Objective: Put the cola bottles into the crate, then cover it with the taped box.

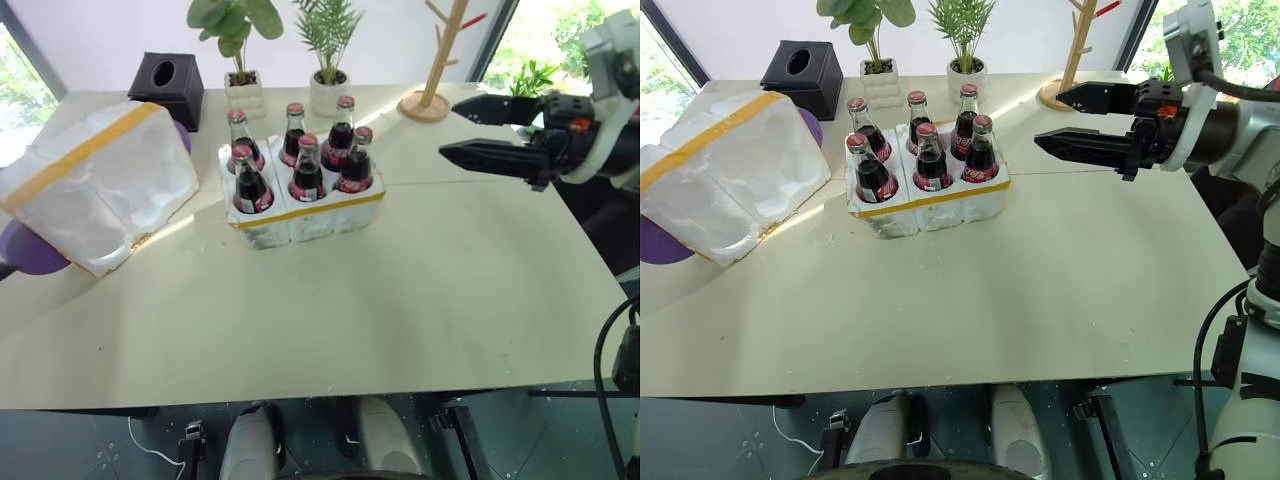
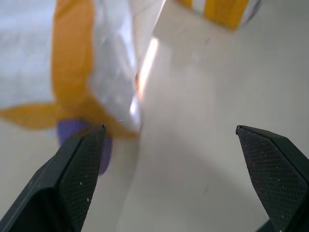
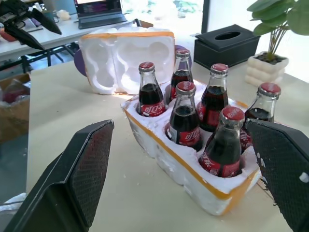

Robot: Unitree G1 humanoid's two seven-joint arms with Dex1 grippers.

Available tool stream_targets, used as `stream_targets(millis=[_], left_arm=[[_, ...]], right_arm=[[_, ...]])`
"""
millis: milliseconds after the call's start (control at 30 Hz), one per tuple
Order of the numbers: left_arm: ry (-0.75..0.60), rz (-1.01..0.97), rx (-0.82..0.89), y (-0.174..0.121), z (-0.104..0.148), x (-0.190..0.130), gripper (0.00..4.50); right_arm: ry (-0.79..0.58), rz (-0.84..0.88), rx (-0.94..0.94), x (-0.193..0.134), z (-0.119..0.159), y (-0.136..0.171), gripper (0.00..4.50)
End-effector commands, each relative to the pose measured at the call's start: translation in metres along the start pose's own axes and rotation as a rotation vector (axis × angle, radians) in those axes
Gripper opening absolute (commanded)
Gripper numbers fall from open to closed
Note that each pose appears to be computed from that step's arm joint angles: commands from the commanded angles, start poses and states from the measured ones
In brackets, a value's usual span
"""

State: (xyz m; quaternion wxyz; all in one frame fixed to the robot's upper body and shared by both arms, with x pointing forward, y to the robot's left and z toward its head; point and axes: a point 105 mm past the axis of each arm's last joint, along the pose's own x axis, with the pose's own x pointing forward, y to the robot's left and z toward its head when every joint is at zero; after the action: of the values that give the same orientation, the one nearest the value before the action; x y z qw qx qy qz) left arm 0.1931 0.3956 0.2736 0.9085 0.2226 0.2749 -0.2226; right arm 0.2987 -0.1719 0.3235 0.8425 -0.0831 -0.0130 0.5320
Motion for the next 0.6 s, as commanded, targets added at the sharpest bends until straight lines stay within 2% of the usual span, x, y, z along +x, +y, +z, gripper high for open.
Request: stream_targets(millis=[33, 133, 300, 467, 600], left_arm=[[0.154, 0.071, 0.053, 0.030, -0.021, -0.013, 4.50], [0.193, 0.086, 0.057, 0.043, -0.032, -0.002, 4.50], [0.207, 0.028, 0.055, 0.051, -0.037, 0.039, 4.50], [0.188, 0.024, 0.041, 0.059, -0.029, 0.075, 4.50], [0.214, 0.031, 0.061, 0.061, -0.033, 0.096, 4.50]], right_arm=[[-0.040, 0.043, -0.053, 0.001, 0.012, 0.009, 4.47], [-0.036, 0.042, -0.051, 0.002, 0.010, 0.009, 4.47], [-0.034, 0.030, -0.065, 0.002, 0.014, 0.009, 4.47], [-0.016, 0.011, -0.072, -0.004, 0.015, 0.015, 4.47], [-0.001, -0.011, -0.065, -0.009, 0.013, 0.019, 4.47]])
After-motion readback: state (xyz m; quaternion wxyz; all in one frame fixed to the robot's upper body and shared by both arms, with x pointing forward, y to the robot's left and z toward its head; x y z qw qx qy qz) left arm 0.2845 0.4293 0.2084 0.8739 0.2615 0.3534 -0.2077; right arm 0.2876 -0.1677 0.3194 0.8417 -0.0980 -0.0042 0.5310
